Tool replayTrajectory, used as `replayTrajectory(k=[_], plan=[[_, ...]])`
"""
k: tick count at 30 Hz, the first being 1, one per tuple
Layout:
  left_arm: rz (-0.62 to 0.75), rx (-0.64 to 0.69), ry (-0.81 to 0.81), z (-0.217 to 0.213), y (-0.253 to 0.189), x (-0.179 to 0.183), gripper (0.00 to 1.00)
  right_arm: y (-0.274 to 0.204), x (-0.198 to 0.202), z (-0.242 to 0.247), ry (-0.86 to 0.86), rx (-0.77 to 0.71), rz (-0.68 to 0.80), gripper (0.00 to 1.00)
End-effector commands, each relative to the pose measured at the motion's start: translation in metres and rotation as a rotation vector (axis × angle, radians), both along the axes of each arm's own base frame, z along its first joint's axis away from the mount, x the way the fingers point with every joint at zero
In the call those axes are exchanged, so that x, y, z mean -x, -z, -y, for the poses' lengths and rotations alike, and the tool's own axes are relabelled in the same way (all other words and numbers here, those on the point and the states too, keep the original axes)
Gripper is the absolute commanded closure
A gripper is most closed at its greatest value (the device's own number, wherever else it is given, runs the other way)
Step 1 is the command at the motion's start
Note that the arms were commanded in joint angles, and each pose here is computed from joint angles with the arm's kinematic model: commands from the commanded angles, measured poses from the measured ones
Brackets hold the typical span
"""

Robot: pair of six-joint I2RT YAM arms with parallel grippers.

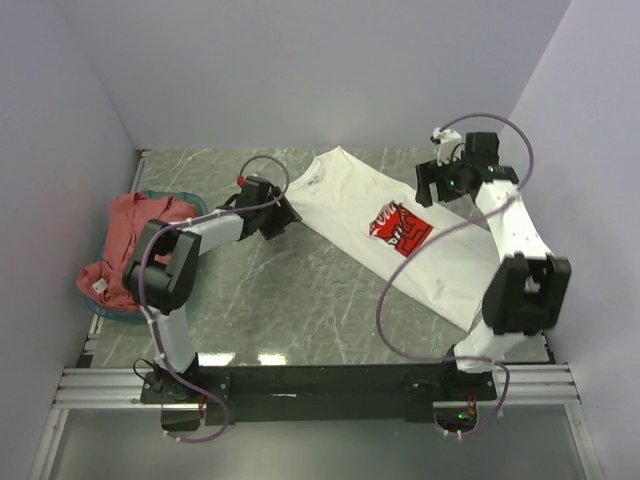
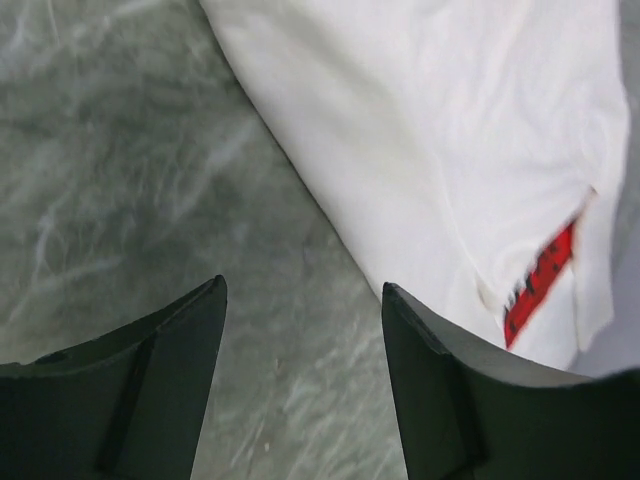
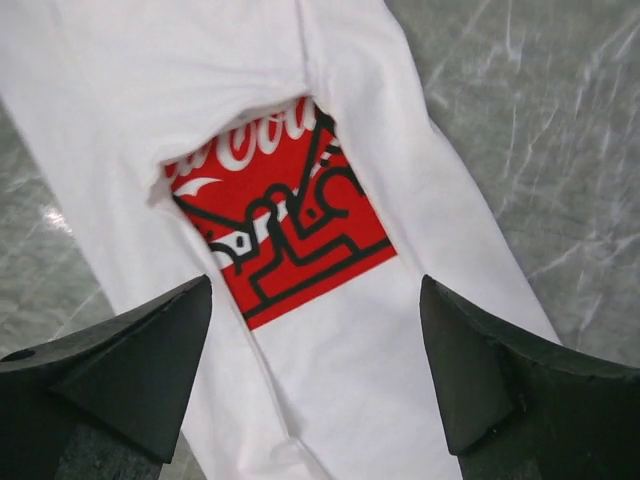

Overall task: Fold and stack the t-shirts
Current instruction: Fold the tshirt

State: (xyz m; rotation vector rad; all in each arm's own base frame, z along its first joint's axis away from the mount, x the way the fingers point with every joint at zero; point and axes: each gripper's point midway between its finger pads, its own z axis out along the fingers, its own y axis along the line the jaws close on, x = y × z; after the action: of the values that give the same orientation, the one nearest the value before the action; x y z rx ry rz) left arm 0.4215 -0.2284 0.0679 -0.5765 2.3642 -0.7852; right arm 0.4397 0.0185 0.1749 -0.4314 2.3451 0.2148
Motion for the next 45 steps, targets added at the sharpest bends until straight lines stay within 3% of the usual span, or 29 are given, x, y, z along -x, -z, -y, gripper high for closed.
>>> replayTrajectory(k=[1,3,7,8,12,17,21,34,41,45], plan=[[-0.063,-0.095,-0.11,-0.011,0.017,-0.021,0.32,-0.021,0.031,-0.017,-0.16,0.006,0.145,0.09],[-0.133,-0.133,-0.102,-0.008,0.034,-0.026,0.34,-0.047,0.051,-0.036,-0.236,-0.058,0.25,0.09],[-0.162,-0.203,-0.116,-0.009,0.051,-0.037,0.38,-0.037,0.095,-0.073,-0.405,-0.225,0.221,0.08],[-0.156,-0.206,-0.119,-0.009,0.051,-0.041,0.39,-0.03,0.113,-0.08,-0.448,-0.266,0.154,0.08],[-0.158,-0.236,-0.133,-0.01,0.064,-0.051,0.49,-0.038,0.129,-0.093,-0.546,-0.302,0.195,0.08],[-0.144,-0.299,-0.133,-0.017,0.068,-0.065,0.8,-0.034,0.142,-0.101,-0.57,-0.197,0.242,0.08],[-0.136,-0.361,-0.132,-0.032,0.071,-0.078,0.98,-0.029,0.151,-0.106,-0.588,-0.142,0.256,0.07],[-0.155,-0.44,-0.227,-0.142,0.041,-0.082,1.0,-0.028,0.155,-0.109,-0.65,-0.025,0.314,0.05],[-0.186,-0.472,-0.229,-0.172,0.034,-0.08,1.0,-0.033,0.152,-0.111,-0.658,-0.009,0.345,0.02],[-0.192,-0.476,-0.237,-0.184,0.029,-0.082,1.0,-0.021,0.164,-0.121,-0.761,-0.009,0.323,0.01]])
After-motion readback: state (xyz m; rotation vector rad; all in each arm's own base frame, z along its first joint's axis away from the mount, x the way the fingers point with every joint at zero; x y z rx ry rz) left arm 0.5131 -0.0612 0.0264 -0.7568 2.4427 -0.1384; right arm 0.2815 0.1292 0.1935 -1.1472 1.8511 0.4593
